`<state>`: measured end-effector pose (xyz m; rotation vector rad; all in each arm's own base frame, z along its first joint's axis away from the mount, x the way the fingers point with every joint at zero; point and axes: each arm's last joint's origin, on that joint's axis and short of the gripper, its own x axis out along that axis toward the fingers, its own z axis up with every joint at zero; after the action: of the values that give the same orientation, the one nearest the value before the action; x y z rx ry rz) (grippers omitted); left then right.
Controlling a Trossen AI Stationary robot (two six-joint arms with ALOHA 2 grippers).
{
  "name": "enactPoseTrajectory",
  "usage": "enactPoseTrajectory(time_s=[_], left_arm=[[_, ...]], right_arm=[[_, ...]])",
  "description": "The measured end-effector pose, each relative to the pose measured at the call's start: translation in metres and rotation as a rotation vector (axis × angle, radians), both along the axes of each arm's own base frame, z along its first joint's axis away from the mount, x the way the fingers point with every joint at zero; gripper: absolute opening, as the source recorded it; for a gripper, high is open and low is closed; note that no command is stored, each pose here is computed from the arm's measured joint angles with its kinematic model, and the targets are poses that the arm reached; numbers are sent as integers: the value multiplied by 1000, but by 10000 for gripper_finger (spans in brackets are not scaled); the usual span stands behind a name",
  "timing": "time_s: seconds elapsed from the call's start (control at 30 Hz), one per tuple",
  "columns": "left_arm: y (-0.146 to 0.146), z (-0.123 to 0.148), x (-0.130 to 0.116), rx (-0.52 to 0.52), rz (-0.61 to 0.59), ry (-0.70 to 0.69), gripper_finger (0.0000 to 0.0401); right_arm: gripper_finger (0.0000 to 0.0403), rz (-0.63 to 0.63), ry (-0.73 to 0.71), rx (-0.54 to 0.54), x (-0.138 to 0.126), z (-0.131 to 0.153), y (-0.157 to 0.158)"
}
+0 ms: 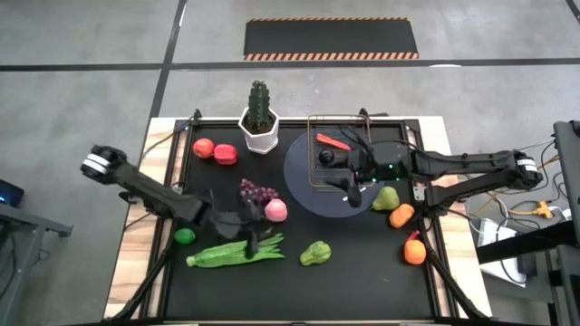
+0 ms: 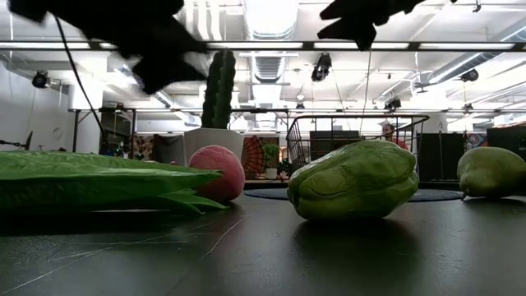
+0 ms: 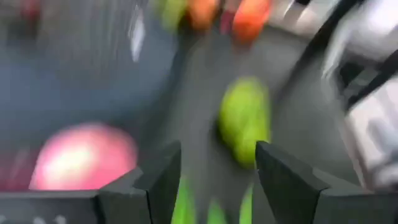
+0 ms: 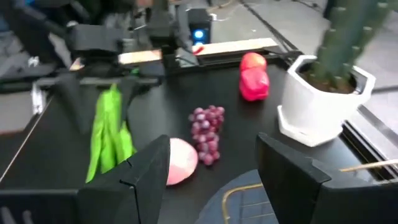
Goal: Build produce basket
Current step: Put the green lime into the gold wire basket
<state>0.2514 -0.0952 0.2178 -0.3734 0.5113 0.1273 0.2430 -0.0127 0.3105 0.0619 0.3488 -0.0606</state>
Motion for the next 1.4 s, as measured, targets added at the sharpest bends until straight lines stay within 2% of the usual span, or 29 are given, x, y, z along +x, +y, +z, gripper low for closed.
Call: enactPoseTrajectory(time_s=[0.07, 0.2, 0.37, 0.43, 0.6, 0.77, 0.83, 0.93, 1.13, 1.4], left_arm=[[3, 10, -16, -30, 22, 226, 189], [9, 35, -50, 5, -65, 585, 189], [18, 35, -88, 7, -145, 942, 189], [17, 31, -97, -28, -199, 1030, 189], [14, 14, -104, 6, -282, 1056, 189], [11, -8, -115, -20, -314, 1193, 189], [8, -16, -119, -28, -296, 1241, 189], [7, -24, -122, -53, -195, 1292, 189], [4, -27, -123, -44, -212, 1300, 191], [0, -30, -125, -9, -248, 1292, 247]], right_arm=[[219, 25, 9, -19, 0, -2, 4], [219, 44, 10, -36, 3, -6, 7], [219, 48, 36, -25, 6, -13, 9], [219, 51, 49, -25, 8, -16, 10], [219, 50, 74, -23, 12, -22, 9], [219, 48, 80, -15, 13, -23, 9], [219, 48, 78, -15, 13, -23, 9], [219, 48, 77, -15, 13, -22, 9], [219, 48, 77, -15, 13, -22, 9], [219, 50, 77, -14, 13, -22, 10]])
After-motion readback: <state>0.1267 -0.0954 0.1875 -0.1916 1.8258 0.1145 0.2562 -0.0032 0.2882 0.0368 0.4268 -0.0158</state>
